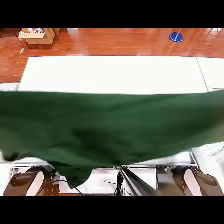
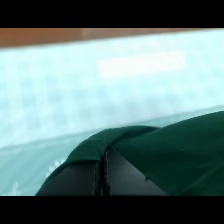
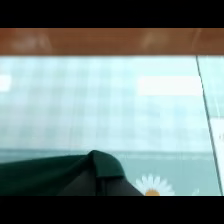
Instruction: Fold the shirts.
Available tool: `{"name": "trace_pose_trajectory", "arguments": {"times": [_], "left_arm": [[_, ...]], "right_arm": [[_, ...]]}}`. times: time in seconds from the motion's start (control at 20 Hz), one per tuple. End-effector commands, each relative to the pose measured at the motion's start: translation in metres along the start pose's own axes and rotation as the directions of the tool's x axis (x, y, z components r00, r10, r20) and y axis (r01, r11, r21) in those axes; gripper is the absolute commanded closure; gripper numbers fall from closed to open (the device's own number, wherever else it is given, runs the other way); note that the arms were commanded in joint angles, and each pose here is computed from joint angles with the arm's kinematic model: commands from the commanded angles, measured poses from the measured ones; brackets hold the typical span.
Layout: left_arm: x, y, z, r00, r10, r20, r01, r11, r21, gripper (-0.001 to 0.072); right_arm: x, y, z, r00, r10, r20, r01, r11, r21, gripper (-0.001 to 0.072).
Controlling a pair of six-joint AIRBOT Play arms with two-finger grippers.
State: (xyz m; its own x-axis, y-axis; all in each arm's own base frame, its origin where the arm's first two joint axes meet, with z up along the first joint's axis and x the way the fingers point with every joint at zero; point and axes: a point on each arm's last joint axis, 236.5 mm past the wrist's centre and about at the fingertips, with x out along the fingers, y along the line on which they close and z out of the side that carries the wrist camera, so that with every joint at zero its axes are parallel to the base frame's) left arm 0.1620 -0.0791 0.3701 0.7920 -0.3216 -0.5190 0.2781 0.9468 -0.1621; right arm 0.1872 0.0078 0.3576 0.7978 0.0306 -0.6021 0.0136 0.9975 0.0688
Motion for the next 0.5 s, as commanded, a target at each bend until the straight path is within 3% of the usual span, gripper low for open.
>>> {"name": "trace_pose_trajectory", "arguments": {"times": [0.0, 0.25, 0.45], "left_arm": [[0.080, 0.035, -0.023, 0.970, -0.030, -0.241, 0.008, 0.996, -0.090, 0.0685], [0.211, 0.085, -0.042, 0.906, -0.110, -0.409, 0.035, 0.982, -0.186, 0.0684], [0.307, 0.112, -0.066, 0.856, -0.200, -0.476, 0.040, 0.945, -0.325, 0.0684]], "right_arm": [[0.085, -0.022, -0.018, 0.962, 0.064, -0.266, -0.052, 0.997, 0.051, 0.0692], [0.230, -0.054, -0.038, 0.852, 0.177, -0.494, -0.085, 0.976, 0.202, 0.0692], [0.326, -0.069, -0.063, 0.796, 0.212, -0.567, -0.076, 0.964, 0.255, 0.0692]]}}
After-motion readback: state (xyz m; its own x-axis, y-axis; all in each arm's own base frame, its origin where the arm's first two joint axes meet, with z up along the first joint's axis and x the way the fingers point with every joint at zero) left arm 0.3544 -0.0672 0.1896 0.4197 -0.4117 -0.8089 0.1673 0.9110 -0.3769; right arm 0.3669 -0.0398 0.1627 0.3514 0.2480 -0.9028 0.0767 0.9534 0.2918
